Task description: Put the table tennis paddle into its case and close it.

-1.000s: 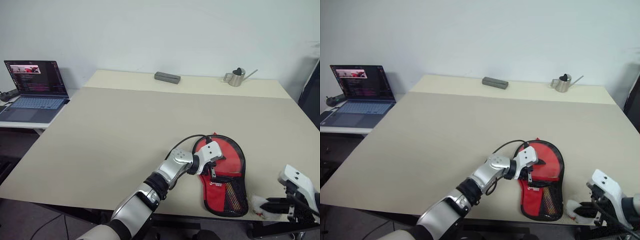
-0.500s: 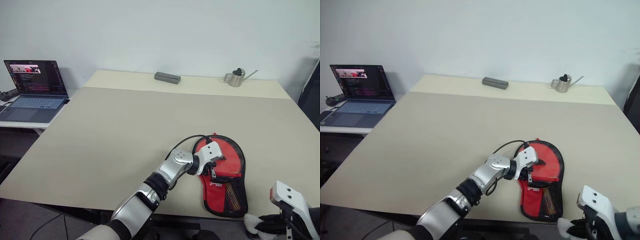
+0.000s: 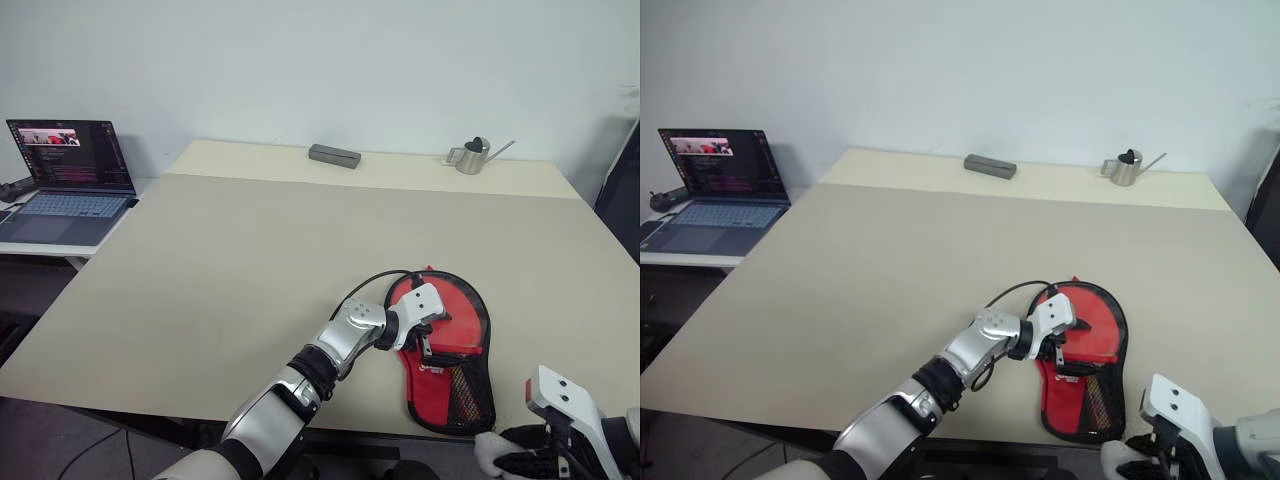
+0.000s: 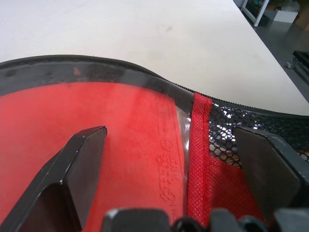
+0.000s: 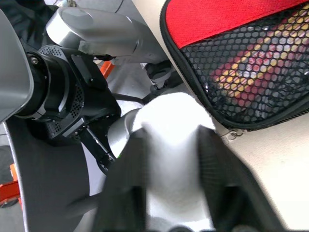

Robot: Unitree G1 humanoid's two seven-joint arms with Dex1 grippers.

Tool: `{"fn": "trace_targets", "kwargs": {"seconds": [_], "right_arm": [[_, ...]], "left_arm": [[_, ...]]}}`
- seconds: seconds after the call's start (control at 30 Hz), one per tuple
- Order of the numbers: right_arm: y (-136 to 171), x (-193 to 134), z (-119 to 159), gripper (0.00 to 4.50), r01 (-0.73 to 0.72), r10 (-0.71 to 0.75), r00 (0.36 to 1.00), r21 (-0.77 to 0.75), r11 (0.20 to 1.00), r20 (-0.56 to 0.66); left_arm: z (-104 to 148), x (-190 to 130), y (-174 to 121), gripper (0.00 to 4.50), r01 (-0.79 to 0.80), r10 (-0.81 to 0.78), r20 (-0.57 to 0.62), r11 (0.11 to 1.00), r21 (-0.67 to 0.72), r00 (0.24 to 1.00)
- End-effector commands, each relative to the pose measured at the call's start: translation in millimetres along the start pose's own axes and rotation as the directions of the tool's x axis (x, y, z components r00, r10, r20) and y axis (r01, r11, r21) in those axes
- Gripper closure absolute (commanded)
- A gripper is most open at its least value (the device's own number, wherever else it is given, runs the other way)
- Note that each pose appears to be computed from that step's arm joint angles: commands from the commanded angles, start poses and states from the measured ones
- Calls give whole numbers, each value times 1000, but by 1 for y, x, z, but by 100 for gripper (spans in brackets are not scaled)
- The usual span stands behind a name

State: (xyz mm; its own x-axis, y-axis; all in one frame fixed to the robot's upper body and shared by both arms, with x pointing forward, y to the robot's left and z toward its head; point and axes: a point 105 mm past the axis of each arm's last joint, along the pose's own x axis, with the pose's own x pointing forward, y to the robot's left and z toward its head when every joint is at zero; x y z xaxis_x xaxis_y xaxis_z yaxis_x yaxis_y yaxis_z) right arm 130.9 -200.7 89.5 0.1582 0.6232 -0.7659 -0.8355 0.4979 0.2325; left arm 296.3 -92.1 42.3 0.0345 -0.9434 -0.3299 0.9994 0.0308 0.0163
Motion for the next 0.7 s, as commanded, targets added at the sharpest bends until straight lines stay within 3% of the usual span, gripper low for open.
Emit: {"fn": "trace_targets", "kwargs": {"seconds": [0.03, 0.3, 0.43, 0.57, 0.7], "right_arm": [[12, -1, 8, 219, -58, 60, 998, -78, 995, 28], [23, -5, 22, 219, -112, 130, 983, -138, 984, 127], [11, -12, 45, 219, -68, 95, 961, -113, 991, 260], [-13, -22, 78, 219, 46, 7, 912, -120, 992, 409], [-29, -27, 94, 219, 116, -39, 874, -132, 984, 485]], "left_arm": [[-125, -32, -19, 0, -94, -9, -410, 969, -230, 912], [-124, -30, -20, 0, -89, -11, -405, 969, -229, 914], [-117, -29, -16, 0, -95, 2, -379, 970, -225, 925], [-93, -30, -4, 0, -103, 46, -288, 977, -186, 957], [-64, -31, 4, 0, -98, 71, -196, 986, -132, 978]]}}
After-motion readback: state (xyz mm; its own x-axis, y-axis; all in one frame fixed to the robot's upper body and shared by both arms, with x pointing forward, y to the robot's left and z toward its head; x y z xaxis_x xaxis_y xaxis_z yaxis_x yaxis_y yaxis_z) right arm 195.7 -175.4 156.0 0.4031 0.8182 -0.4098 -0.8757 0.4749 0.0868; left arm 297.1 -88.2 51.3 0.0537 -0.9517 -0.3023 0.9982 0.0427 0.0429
